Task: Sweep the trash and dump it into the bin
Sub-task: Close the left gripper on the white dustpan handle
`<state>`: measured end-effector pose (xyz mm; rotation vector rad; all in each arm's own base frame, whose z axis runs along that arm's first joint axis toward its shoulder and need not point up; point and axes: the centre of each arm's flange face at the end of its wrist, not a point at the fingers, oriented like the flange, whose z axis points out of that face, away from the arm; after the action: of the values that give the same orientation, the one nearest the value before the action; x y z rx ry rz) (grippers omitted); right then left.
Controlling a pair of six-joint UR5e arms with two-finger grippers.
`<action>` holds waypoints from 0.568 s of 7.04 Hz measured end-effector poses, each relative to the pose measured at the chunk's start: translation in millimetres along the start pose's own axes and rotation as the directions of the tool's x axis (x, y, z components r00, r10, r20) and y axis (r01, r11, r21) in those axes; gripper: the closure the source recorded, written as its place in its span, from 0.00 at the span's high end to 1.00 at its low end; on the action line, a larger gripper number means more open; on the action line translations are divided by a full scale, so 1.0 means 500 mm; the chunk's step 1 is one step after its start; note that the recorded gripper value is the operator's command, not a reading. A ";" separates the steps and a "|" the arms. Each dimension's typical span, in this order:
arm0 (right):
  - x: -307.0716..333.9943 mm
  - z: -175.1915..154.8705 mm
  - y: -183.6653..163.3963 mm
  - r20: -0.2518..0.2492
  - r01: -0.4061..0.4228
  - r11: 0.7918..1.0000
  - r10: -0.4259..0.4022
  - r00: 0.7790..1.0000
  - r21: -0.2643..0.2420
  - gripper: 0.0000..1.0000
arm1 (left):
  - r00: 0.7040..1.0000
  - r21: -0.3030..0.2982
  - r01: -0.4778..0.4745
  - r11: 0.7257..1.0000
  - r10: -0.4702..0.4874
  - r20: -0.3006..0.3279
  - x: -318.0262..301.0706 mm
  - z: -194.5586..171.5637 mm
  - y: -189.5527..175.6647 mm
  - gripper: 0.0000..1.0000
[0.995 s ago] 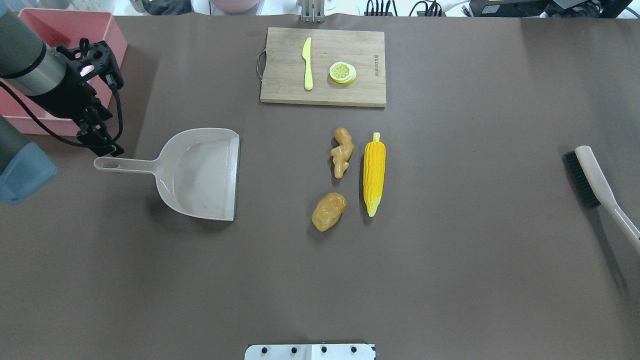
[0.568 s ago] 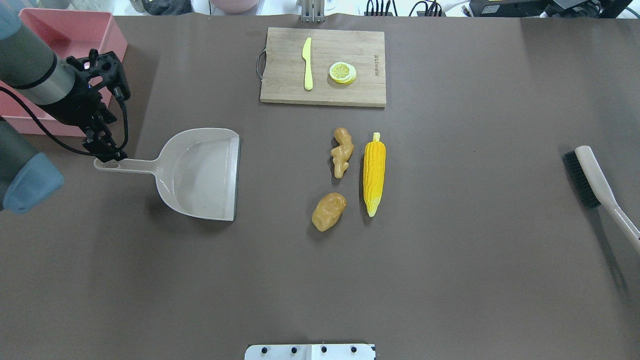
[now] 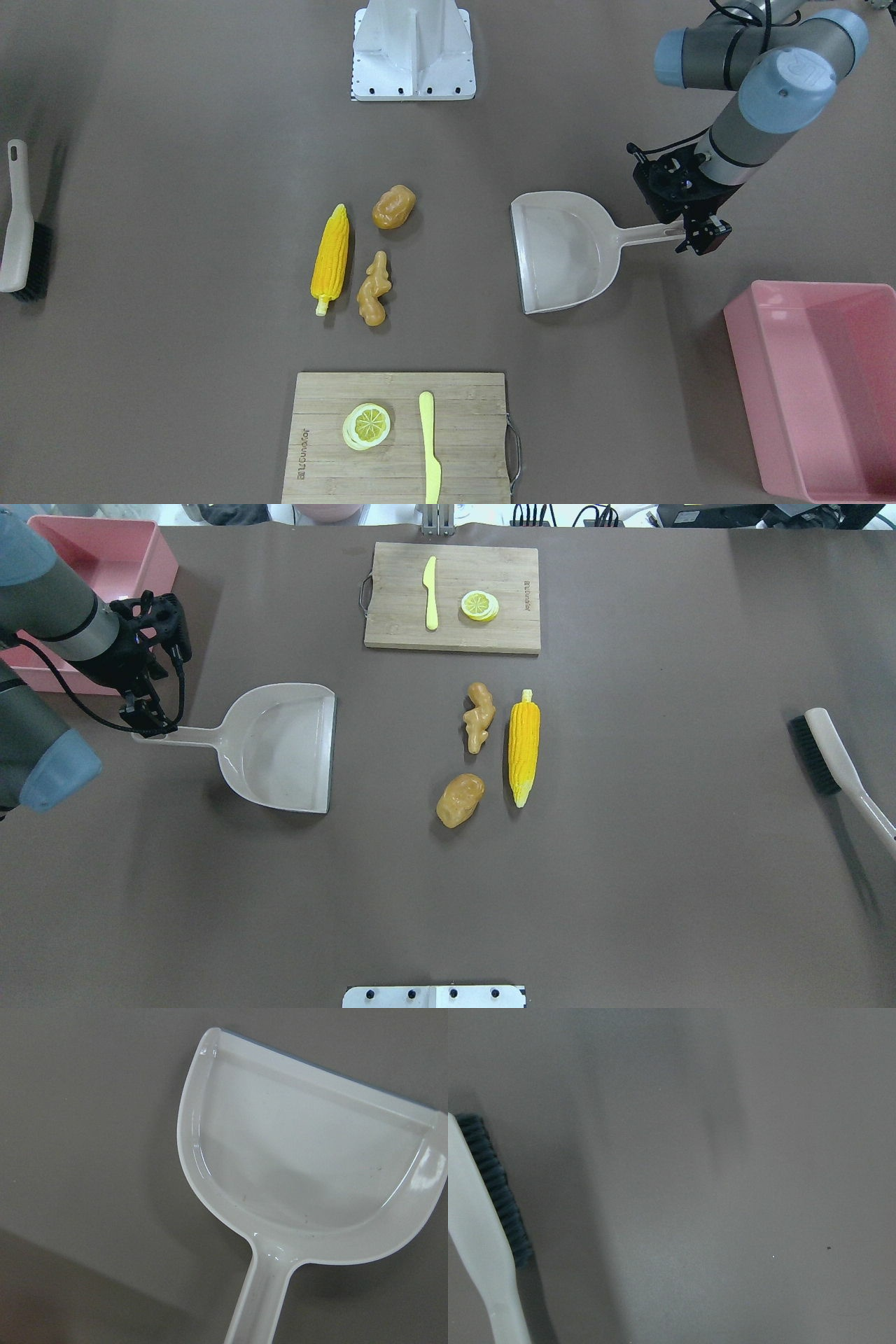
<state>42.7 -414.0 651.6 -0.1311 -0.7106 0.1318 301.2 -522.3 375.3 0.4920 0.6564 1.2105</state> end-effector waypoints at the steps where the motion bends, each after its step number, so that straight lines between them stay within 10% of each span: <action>1: -0.002 -0.002 -0.003 0.001 0.002 1.000 -0.002 1.000 0.002 1.00 | 1.000 0.006 -0.011 1.000 0.011 0.000 -0.009 0.024 -0.001 0.98; 4: -0.003 -0.002 -0.007 0.002 0.003 1.000 -0.003 1.000 0.002 1.00 | 0.999 0.021 -0.050 0.999 0.050 -0.011 -0.010 0.093 -0.007 0.98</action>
<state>42.4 -417.7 650.2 -0.1279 -0.7122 0.1303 334.9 -528.4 407.3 0.5218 0.6710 1.2553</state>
